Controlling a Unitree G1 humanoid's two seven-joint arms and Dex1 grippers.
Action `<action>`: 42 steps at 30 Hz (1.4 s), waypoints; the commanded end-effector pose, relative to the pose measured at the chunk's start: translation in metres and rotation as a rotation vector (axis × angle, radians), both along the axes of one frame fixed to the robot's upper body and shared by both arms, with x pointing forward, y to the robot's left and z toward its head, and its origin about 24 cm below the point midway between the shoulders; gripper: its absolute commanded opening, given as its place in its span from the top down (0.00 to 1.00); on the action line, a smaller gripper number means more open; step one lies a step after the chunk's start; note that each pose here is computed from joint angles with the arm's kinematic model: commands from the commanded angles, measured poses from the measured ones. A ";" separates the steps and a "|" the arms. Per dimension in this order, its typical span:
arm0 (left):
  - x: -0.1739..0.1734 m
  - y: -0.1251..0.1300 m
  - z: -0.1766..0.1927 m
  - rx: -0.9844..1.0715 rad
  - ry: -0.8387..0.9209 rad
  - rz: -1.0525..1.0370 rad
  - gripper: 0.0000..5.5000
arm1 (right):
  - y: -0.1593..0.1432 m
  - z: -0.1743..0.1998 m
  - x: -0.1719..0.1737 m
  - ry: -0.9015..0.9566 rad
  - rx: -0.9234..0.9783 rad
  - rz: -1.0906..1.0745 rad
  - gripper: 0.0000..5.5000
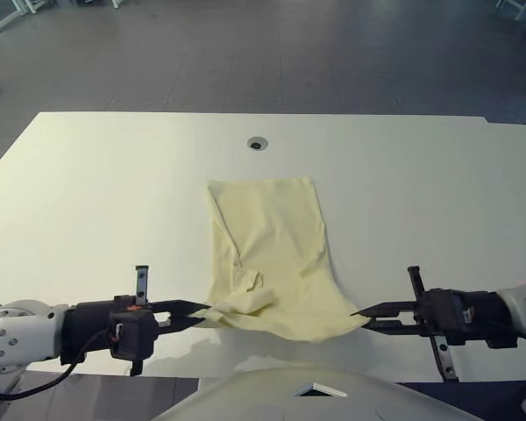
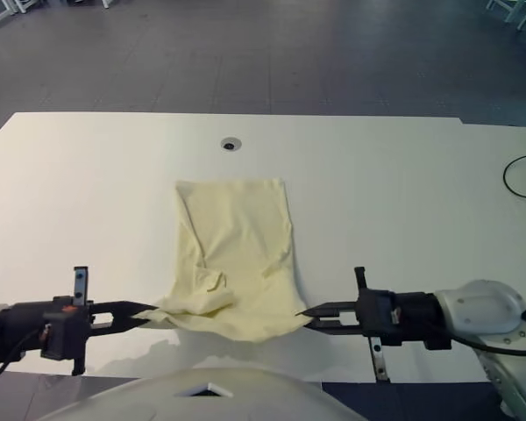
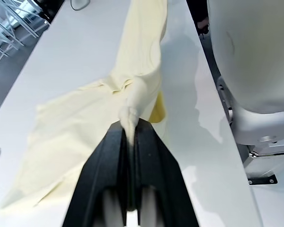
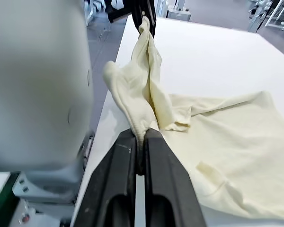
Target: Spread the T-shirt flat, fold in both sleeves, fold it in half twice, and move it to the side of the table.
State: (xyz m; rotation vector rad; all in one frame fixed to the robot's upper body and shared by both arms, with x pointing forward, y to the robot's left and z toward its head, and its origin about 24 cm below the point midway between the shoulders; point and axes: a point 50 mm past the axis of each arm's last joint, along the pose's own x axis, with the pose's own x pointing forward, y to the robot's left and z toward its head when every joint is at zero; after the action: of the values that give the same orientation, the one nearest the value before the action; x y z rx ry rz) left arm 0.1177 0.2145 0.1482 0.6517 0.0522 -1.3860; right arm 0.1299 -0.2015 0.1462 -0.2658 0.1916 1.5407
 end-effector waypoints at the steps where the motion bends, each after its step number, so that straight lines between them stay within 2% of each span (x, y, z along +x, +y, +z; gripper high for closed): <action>1: 0.002 0.000 0.011 -0.029 -0.020 -0.008 1.00 | 0.000 0.014 0.001 0.026 0.076 0.013 1.00; 13: -0.008 0.004 0.028 -0.061 -0.011 -0.030 1.00 | -0.003 0.027 -0.018 0.159 0.181 0.137 1.00; 32: -0.037 0.001 0.059 -0.098 -0.015 -0.086 1.00 | -0.007 0.044 -0.021 0.191 0.266 0.155 1.00; 37: -0.030 0.000 0.057 -0.083 -0.017 -0.095 1.00 | -0.011 0.043 -0.010 0.171 0.242 0.107 1.00; 42: -0.005 -0.006 0.036 -0.057 0.017 -0.101 1.00 | -0.015 0.037 0.007 0.154 0.202 0.049 1.00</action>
State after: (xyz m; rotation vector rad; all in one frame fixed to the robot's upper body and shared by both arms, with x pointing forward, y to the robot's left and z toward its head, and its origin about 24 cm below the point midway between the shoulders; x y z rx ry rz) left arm 0.1000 0.2106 0.1942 0.5895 -0.0413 -1.4821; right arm 0.1283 -0.2153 0.1853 0.0351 0.1345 1.6438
